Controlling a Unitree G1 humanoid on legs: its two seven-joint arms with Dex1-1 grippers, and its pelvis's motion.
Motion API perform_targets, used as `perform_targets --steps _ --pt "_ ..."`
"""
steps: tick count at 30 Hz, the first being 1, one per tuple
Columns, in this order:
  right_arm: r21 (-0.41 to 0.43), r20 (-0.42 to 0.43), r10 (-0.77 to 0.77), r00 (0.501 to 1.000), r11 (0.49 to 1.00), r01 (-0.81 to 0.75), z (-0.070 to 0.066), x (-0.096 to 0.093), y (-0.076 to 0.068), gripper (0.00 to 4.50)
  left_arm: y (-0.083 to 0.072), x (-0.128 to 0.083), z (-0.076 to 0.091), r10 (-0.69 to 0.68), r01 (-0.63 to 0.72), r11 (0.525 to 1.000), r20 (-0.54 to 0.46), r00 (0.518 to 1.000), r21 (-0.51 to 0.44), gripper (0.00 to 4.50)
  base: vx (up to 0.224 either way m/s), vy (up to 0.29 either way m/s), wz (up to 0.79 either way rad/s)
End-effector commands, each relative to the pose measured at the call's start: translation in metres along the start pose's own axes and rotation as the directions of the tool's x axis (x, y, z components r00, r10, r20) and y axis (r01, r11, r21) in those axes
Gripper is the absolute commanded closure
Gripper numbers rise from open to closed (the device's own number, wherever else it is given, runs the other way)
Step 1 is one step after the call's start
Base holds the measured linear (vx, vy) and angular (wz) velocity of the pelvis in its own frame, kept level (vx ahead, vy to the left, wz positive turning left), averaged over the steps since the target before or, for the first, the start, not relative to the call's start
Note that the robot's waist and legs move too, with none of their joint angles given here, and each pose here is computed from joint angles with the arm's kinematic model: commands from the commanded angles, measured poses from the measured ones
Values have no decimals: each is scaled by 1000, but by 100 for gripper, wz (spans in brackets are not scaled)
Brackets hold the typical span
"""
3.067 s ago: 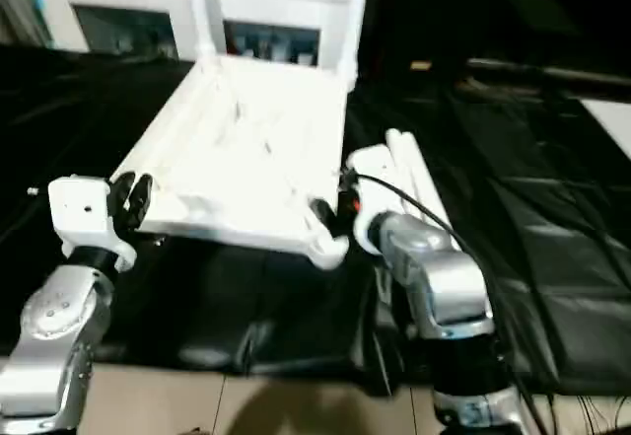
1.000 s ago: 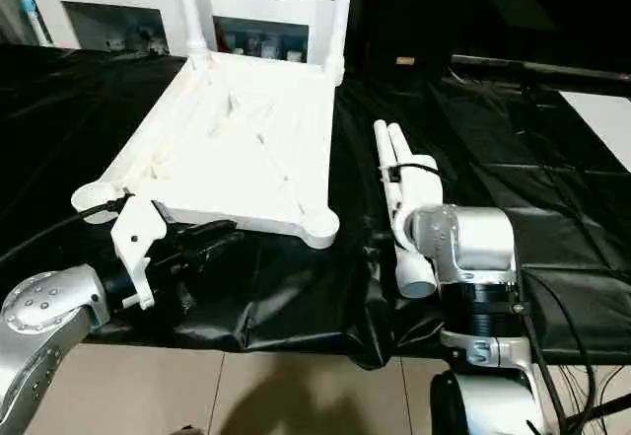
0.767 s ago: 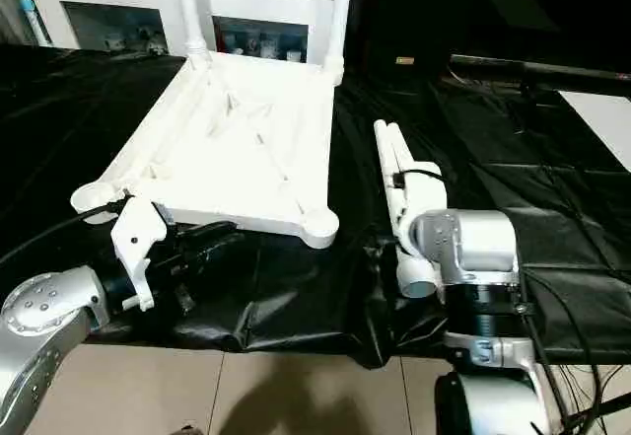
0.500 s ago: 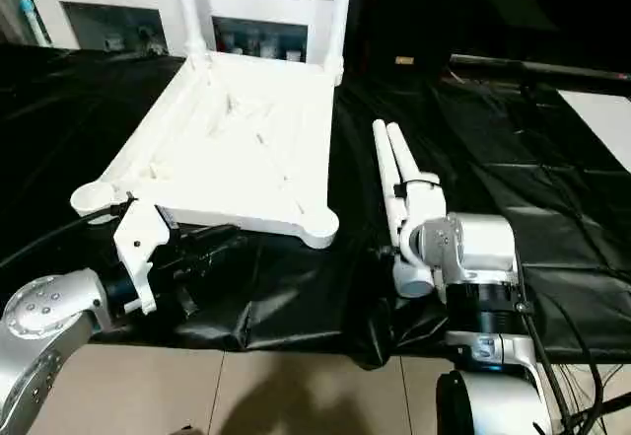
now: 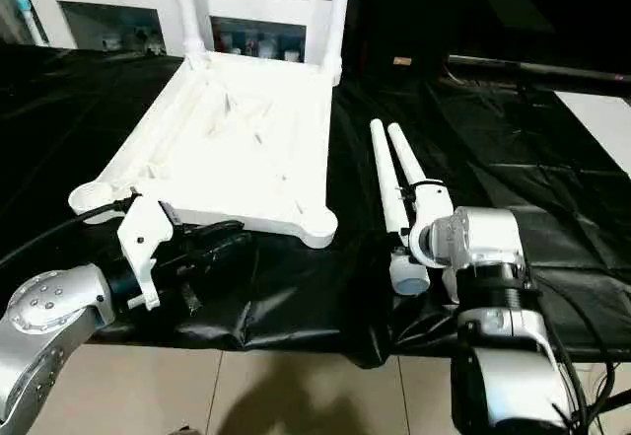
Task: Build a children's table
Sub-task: Rotate table base
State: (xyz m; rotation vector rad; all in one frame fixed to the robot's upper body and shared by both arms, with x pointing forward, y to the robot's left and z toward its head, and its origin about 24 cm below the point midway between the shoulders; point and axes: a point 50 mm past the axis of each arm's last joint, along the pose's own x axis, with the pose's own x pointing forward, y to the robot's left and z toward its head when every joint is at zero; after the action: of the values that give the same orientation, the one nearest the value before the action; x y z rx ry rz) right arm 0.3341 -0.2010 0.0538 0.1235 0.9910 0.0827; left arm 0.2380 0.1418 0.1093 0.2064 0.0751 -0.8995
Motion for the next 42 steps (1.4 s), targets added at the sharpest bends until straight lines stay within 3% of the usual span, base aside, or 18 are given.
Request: perform_targets --steps 1,6,13,19,22,25,29,33,35,36,37,40,42 --pt "15 -5 14 1000 1000 -14 2 2 -2 155 -2 2 3 -22 22 1000 3 1000 -6 350 0 0 0" --pt "11 -7 26 1000 1000 -26 4 4 -3 178 -7 2 1 -90 89 995 -20 996 -51 323 0 0 0" --pt "23 3 33 999 999 -33 7 5 -5 249 -18 3 -2 -218 214 975 -63 974 -63 266 0 0 0" --pt "41 27 40 999 998 -41 12 3 -13 264 -19 12 1 -254 250 966 -74 964 -61 223 0 0 0" --pt "47 32 36 999 998 -37 11 3 -14 264 -16 13 1 -215 213 977 -84 973 -26 198 0 0 0" --pt "55 49 42 998 997 -45 13 1 -15 264 -14 16 -1 -192 188 981 -87 977 -49 165 0 0 0" --pt "80 129 92 987 992 -103 24 -8 -9 264 -1 19 0 -72 71 997 -64 995 -22 142 0 0 0" --pt "89 318 219 922 962 -259 44 -33 5 264 26 23 2 176 -176 981 -14 984 -80 99 0 0 0" --pt "46 508 295 810 929 -367 56 -52 10 264 37 32 3 267 -273 952 -59 962 -135 80 0 0 0" --pt "21 557 320 766 917 -398 58 -59 10 264 40 37 5 294 -300 944 -64 954 -135 69 0 0 0" --pt "-20 588 372 718 895 -447 58 -67 15 264 44 41 13 311 -310 938 -16 950 -159 63 0 0 0" --pt "-77 589 458 665 852 -518 55 -78 20 264 46 49 28 294 -275 932 47 955 -238 61 0 0 0" --pt "-185 566 593 573 768 -613 47 -89 29 264 48 62 50 239 -171 919 159 958 -356 61 0 0 0"
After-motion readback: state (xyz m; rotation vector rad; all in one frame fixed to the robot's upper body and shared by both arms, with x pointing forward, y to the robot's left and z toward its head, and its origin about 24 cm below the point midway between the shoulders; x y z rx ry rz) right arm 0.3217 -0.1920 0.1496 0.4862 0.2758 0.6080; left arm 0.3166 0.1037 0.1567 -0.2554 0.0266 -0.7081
